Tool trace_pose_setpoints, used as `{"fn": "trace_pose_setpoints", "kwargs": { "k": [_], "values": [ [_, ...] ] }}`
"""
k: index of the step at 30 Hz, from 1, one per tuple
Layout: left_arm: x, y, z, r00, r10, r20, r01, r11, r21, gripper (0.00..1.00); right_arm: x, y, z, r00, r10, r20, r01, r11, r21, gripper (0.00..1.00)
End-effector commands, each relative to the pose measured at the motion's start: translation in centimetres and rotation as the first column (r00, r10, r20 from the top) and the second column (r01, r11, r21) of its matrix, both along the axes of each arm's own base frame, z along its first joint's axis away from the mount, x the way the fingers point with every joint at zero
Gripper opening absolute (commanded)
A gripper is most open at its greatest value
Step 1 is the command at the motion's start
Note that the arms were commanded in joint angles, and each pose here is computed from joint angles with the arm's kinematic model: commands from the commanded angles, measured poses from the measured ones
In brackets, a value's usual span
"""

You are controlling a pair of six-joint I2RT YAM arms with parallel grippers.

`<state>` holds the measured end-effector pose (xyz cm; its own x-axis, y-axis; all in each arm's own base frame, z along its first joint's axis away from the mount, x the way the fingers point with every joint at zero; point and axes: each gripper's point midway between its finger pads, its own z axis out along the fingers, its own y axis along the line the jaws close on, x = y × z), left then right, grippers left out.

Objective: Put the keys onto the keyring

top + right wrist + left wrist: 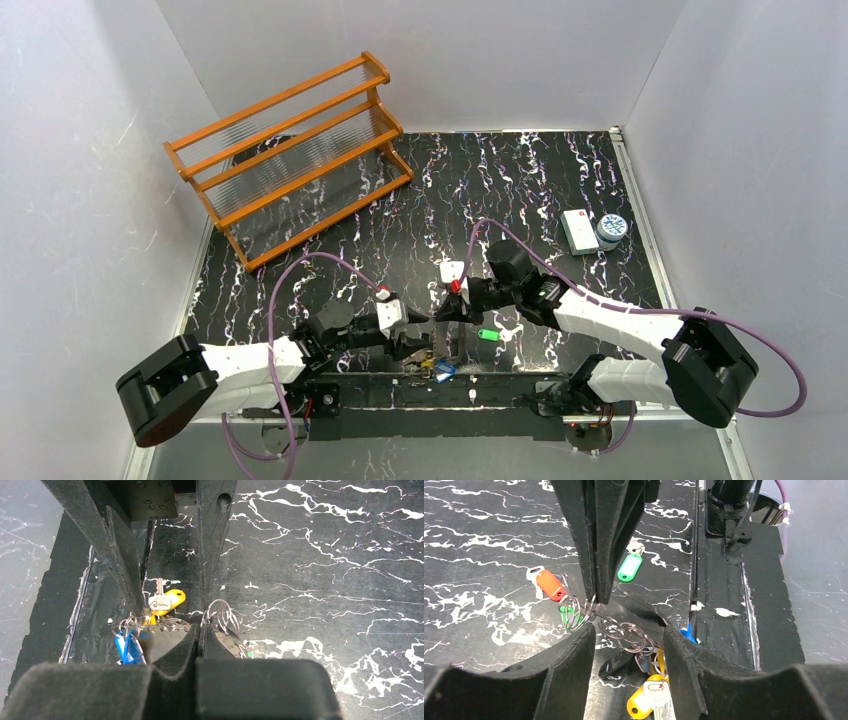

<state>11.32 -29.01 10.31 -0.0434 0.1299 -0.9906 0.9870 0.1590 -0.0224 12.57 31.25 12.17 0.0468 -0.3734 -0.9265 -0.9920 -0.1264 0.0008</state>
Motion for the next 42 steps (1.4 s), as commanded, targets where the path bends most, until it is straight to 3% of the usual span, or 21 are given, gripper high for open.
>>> {"fn": "trace_pose_setpoints", "kwargs": {
  "k": [1,13,20,24,32,37,42],
  "values": [
    [1.2,-0.8,2.6,0.995,0.031,0.09,-0.026,0.998,-0.061,0.51,-0.2,0.3,1.6,0.998,0.029,0.047,-0.032,0.997,0.064,0.01],
    [2.0,-1.1,3.1,0.99,0.062,0.124,-0.054,0.997,-0.063,0.51,-0.9,0.3,1.7,0.996,0.072,0.052,-0.076,0.994,0.076,0.01],
    [1.9,-1.4,3.0,0.988,0.043,0.147,-0.035,0.998,-0.053,0.25,-0.9,0.3,1.7,0.996,0.075,0.051,-0.079,0.994,0.076,0.01],
    [2.2,-1.1,3.0,0.987,0.063,0.15,-0.055,0.997,-0.056,0.22,-0.8,0.3,1.8,0.996,0.07,0.051,-0.074,0.994,0.075,0.01],
    [3.0,0.1,3.2,0.977,0.147,0.154,-0.137,0.988,-0.074,0.0,-1.0,0.5,2.1,0.996,0.08,0.04,-0.083,0.993,0.081,0.01],
    [2.8,-0.3,2.8,0.982,0.126,0.144,-0.12,0.991,-0.056,0.0,-1.2,0.6,2.4,0.995,0.095,0.034,-0.098,0.991,0.091,0.01],
    [2.7,-0.9,2.1,0.987,0.097,0.125,-0.094,0.995,-0.024,0.09,-1.2,0.6,2.6,0.995,0.097,0.035,-0.101,0.99,0.097,0.01]
  ]
}}
